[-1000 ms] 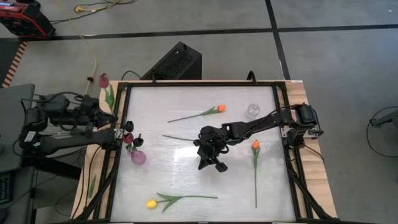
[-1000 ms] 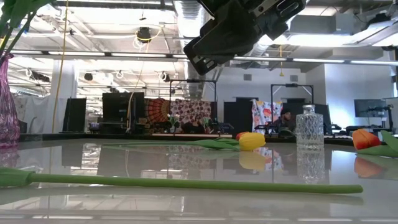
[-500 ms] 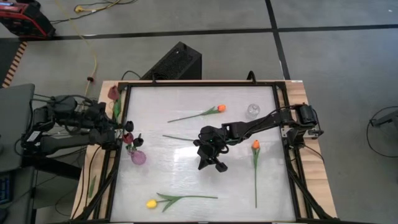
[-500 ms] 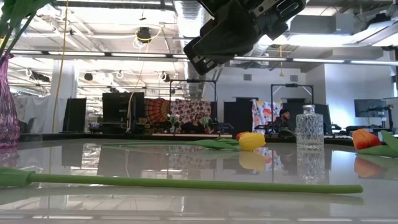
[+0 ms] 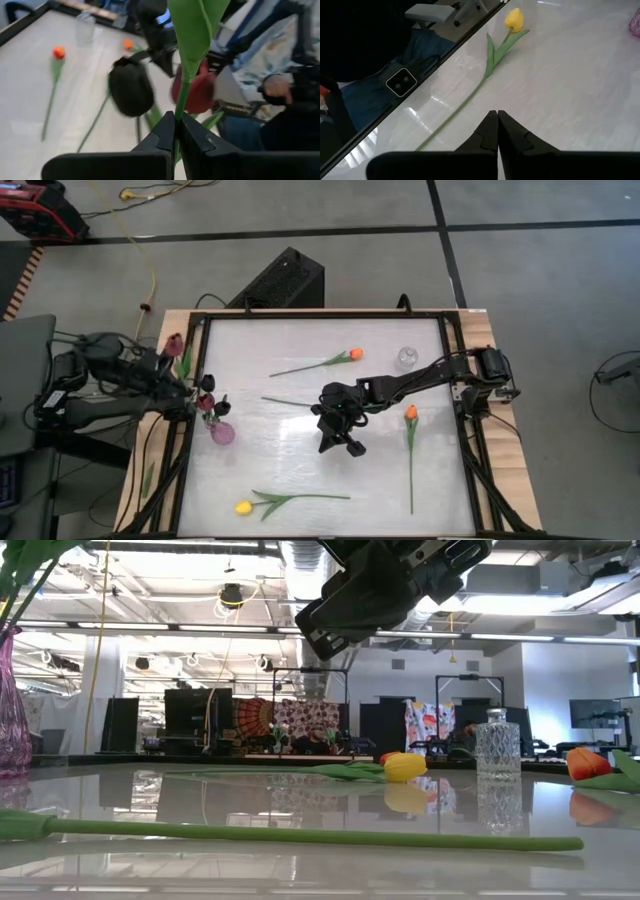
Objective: Sort flowers into vase by color
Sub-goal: Put the dark red tulip into the purple vase
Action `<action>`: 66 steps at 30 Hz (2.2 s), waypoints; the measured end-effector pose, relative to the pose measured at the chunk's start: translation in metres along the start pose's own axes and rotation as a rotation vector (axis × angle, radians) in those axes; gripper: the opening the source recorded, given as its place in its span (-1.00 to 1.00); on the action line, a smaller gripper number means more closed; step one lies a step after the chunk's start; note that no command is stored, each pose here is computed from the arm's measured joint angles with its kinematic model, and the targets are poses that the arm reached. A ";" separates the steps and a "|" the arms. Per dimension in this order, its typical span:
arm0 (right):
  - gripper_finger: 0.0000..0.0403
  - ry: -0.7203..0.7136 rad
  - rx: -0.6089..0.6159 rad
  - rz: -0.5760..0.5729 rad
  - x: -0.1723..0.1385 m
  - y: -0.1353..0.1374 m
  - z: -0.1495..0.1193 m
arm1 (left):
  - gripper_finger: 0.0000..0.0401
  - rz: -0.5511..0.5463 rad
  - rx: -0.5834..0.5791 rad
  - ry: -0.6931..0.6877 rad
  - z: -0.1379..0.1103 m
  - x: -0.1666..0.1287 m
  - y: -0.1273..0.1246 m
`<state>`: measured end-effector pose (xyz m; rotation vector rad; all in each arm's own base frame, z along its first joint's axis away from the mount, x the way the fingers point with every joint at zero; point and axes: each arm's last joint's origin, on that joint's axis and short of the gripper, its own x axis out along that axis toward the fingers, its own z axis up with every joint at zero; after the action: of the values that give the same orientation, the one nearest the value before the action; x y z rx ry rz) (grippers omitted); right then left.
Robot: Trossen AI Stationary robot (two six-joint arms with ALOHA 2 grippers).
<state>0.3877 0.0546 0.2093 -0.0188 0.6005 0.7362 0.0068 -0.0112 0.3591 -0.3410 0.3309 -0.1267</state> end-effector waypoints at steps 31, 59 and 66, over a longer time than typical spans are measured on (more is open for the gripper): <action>-0.85 -0.004 -0.003 -0.002 0.000 -0.001 0.000 | -1.00 -0.033 0.061 -0.159 -0.052 -0.022 0.001; -0.85 -0.002 -0.001 -0.001 0.000 0.000 0.000 | -1.00 -0.086 -0.030 -0.089 -0.062 0.008 0.016; -0.85 -0.002 -0.001 -0.001 0.000 0.000 0.000 | -1.00 -0.045 -0.027 -0.072 -0.064 0.008 0.018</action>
<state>0.3879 0.0541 0.2094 -0.0198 0.5982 0.7352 -0.0063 -0.0158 0.2932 -0.3786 0.2543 -0.1538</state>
